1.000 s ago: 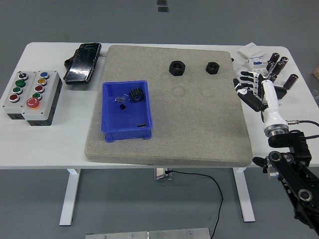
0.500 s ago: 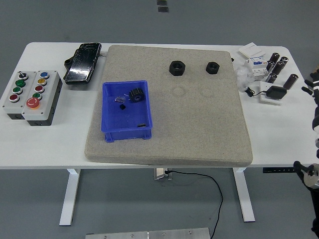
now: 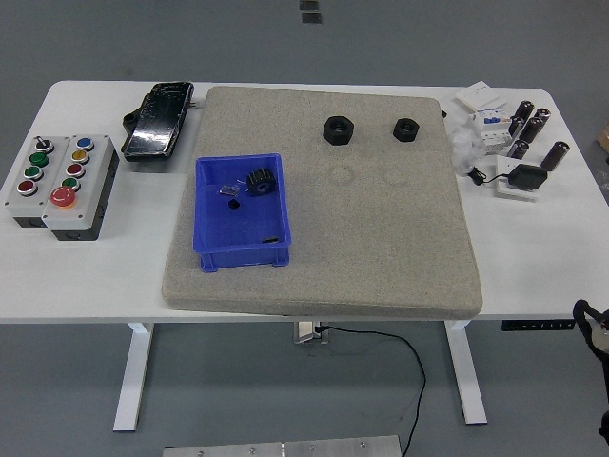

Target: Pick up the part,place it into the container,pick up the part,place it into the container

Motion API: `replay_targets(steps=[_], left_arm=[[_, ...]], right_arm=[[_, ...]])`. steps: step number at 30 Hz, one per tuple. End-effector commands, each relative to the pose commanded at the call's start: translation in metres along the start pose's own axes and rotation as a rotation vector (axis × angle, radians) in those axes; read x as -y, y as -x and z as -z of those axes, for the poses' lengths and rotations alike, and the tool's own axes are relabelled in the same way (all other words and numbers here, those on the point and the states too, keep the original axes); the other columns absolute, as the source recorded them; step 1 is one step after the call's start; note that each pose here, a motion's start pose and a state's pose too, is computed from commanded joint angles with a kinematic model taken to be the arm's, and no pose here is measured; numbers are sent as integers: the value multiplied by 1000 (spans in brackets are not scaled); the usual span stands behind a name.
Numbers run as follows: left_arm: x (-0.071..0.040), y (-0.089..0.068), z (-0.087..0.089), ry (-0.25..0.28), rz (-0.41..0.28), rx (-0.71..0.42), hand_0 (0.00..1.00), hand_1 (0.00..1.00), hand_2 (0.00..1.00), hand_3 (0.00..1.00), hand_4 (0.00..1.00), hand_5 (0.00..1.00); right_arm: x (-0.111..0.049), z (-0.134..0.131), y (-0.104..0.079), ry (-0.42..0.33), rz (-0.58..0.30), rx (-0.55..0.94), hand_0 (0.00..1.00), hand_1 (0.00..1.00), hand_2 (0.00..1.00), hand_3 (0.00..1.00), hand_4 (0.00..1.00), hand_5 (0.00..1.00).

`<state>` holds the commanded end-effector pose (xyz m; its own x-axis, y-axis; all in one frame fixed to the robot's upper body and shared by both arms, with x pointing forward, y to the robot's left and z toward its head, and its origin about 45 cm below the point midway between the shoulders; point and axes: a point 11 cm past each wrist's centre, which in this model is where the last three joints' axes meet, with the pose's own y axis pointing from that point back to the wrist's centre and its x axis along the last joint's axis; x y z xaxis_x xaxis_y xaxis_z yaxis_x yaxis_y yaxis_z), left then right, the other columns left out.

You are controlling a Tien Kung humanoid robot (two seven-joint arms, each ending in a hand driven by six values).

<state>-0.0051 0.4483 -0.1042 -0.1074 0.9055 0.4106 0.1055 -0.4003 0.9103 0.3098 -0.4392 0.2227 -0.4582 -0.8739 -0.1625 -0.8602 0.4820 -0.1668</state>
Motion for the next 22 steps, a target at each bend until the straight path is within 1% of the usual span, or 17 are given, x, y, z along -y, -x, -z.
replay_targets(steps=[10,11,12,17,22], left_arm=[[0,-10,-8,15,-14,-3,658,623,583,617,713,365],[0,-11,-8,16,-15,-2,658,623,583,616,712,362],[0,-12,-8,17,-17,-1,658,623,583,616,712,362],[0,-15,-7,13,-22,2,658,623,583,617,712,361],[0,-15,-4,9,-21,-8,658,623,583,617,712,361]], right_arm=[[0,-1,2,1,3,-8,656,659,678,650,796,509],[-1,-2,2,2,4,-8,657,656,677,649,786,535],[-1,-2,2,3,5,-8,657,656,677,649,786,535],[-1,-3,4,6,9,-13,655,657,678,650,783,548],[-2,-2,-2,-1,-7,-20,655,657,678,650,783,548]])
